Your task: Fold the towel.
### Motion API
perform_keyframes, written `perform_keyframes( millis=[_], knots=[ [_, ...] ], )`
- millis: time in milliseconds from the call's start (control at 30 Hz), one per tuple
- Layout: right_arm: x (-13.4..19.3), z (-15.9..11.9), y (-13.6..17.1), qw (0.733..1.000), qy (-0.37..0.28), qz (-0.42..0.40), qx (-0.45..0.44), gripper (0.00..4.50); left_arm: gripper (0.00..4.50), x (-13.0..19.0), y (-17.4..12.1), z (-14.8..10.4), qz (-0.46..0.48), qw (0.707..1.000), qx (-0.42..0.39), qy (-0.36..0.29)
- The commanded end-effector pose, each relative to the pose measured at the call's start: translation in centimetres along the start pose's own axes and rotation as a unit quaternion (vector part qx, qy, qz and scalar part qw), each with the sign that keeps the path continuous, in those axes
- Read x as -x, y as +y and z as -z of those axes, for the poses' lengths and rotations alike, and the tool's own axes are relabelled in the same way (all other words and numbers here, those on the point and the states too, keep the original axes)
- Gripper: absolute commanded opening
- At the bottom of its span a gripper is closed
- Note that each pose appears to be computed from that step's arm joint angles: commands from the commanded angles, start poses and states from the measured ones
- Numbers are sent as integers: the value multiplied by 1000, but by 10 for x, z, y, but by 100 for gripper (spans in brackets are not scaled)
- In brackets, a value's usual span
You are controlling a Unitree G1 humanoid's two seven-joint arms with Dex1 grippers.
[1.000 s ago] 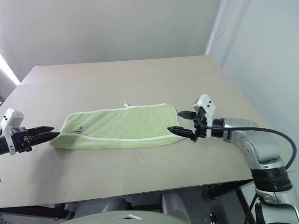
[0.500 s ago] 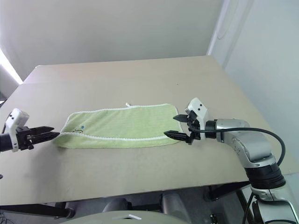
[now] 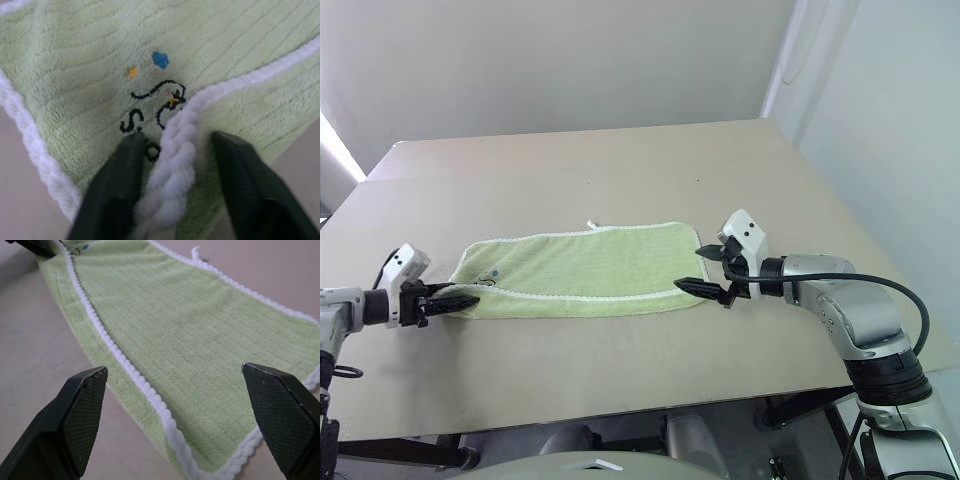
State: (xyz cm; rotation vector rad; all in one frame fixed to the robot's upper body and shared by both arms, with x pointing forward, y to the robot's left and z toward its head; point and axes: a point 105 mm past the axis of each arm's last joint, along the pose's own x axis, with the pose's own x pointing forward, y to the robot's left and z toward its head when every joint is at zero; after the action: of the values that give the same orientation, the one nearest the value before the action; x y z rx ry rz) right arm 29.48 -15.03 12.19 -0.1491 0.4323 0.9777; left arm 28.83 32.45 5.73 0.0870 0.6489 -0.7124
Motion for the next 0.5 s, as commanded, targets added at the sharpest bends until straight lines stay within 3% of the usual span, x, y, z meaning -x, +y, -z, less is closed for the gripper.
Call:
perform_keyframes(
  millis=[33, 100, 500],
  knots=[
    [7, -10, -1, 1000, -12, 13, 22, 450, 84, 3, 3, -14, 0, 1000, -13, -21],
    [7, -11, -1, 1000, -13, 15, 22, 450, 7, 3, 2, -19, 4, 999, -9, -33],
    [5, 8, 2, 1000, 28, -8, 3, 450, 3, 6, -2, -18, 10, 999, -25, -19]
  ],
)
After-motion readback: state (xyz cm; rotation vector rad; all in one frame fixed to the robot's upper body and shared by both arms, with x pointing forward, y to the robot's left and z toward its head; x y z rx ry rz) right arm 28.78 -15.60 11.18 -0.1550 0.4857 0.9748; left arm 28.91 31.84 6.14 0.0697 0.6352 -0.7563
